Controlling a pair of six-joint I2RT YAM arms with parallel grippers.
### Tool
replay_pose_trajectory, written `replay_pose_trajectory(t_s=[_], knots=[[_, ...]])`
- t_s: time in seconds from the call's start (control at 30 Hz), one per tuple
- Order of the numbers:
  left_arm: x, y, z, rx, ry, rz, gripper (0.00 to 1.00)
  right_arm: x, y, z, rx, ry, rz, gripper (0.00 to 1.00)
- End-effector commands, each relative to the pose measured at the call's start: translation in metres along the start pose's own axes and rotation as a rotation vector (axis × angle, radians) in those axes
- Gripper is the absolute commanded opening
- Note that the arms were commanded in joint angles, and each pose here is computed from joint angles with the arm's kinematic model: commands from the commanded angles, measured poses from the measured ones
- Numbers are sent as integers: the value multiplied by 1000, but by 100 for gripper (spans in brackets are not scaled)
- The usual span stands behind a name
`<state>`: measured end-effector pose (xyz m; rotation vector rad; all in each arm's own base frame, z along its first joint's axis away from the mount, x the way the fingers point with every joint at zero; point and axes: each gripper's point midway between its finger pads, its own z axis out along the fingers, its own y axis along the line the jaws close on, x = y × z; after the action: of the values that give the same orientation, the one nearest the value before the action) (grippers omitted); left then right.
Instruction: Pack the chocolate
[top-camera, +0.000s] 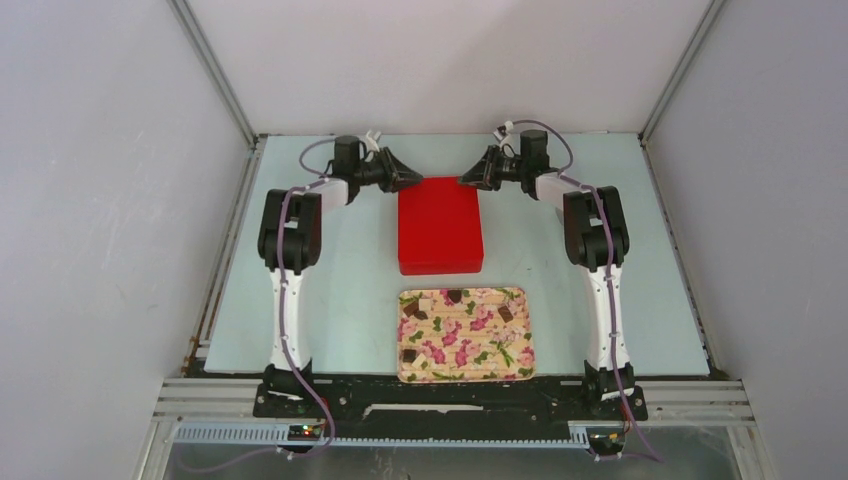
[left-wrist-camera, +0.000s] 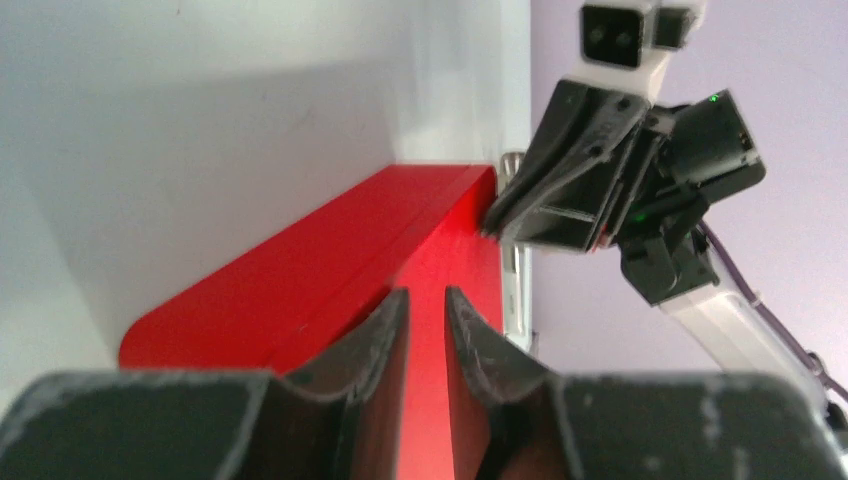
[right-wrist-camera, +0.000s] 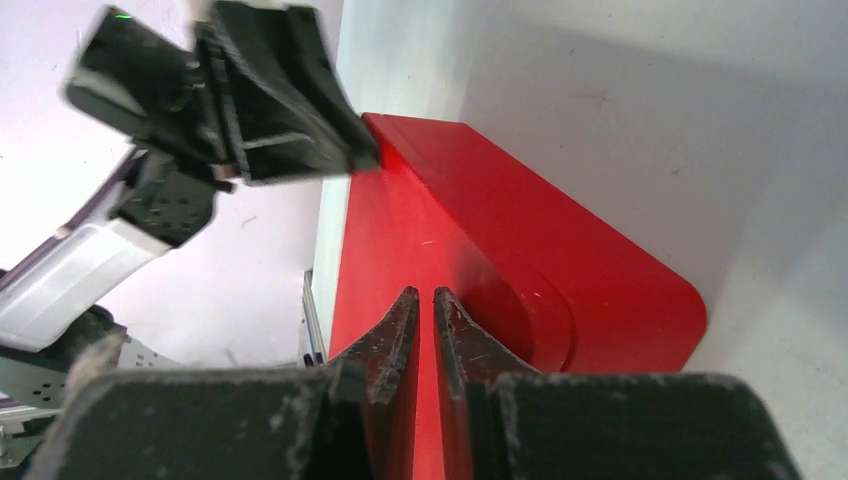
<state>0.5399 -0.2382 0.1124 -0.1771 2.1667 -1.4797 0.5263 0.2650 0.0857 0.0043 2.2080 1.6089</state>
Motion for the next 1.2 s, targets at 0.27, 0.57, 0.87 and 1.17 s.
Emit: replay_pose_trajectory(t_s=[0.27, 0.57, 0.87, 1.17], knots=[[-9, -29, -12, 105, -6, -53, 32, -6, 68, -11, -68, -14, -174, 14], [33, -88, -63, 179, 40, 19, 34, 35, 103, -53, -76, 10, -271, 14], [134, -28, -52, 76, 220, -112, 35, 128, 35, -44, -8, 198, -54, 13], [148, 13, -42, 14, 279, -198, 36, 138, 9, -33, -21, 218, 15, 13]])
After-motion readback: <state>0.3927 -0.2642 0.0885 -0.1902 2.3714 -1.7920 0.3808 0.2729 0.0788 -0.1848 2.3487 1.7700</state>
